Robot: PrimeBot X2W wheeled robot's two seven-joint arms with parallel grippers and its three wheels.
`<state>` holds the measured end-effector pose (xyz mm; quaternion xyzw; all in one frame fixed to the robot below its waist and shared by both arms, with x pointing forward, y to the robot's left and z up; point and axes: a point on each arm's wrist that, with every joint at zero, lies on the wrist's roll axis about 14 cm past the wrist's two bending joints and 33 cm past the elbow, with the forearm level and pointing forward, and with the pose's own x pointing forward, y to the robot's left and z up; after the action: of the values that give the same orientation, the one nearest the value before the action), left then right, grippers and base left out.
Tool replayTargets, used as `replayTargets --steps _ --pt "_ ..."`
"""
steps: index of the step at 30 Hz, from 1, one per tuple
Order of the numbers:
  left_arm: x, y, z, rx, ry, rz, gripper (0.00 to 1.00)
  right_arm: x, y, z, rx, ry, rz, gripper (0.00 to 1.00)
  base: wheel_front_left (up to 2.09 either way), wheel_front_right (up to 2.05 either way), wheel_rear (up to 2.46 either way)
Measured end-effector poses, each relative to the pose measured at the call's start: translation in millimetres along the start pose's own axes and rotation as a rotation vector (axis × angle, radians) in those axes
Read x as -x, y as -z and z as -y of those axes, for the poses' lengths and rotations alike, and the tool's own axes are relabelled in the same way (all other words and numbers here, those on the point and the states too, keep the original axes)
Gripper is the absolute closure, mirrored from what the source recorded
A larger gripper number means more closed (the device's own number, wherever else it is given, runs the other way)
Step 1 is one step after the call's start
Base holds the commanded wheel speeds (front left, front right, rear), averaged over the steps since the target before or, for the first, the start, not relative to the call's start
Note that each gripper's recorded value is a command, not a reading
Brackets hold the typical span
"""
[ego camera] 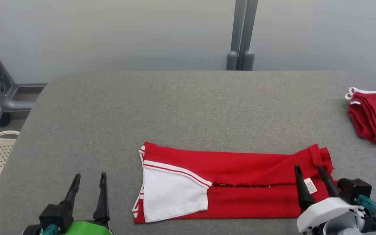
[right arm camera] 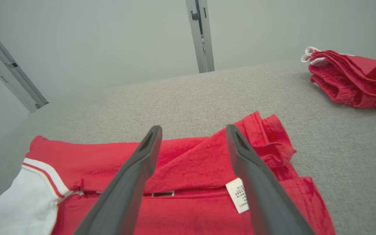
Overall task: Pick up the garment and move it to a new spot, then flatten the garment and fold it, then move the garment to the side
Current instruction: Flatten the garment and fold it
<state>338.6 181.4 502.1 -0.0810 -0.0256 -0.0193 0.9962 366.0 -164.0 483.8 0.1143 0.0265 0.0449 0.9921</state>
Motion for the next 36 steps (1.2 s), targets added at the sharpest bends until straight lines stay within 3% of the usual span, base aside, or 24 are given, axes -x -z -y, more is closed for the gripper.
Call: replayTargets --steps 14,27,30,33,36 --pt "19.4 34.0 -16.3 -0.032 -0.035 -0.105 0.0 -1.5 -12.4 -32.0 0.118 -0.107 0.079 0.0 0.0 0.0 0.0" --pt "15.6 36.8 -10.3 -0.049 -0.009 -0.115 0.0 1.9 -12.0 -20.8 0.086 -0.07 0.07 0.0 0.0 0.0 0.0" --pt "15.2 38.2 -9.7 -0.043 -0.007 -0.12 0.0 -1.9 -26.6 -8.2 0.079 -0.03 0.111 0.0 0.0 0.0 0.0" --pt "14.4 41.5 -7.5 -0.039 0.002 -0.13 0.0 -7.8 -27.5 11.6 0.101 0.03 0.05 0.0 0.0 0.0 0.0" --pt "12.4 43.9 -5.0 -0.036 0.009 -0.138 0.0 -15.6 -21.5 26.5 0.199 0.077 -0.081 0.0 0.0 0.0 0.0"
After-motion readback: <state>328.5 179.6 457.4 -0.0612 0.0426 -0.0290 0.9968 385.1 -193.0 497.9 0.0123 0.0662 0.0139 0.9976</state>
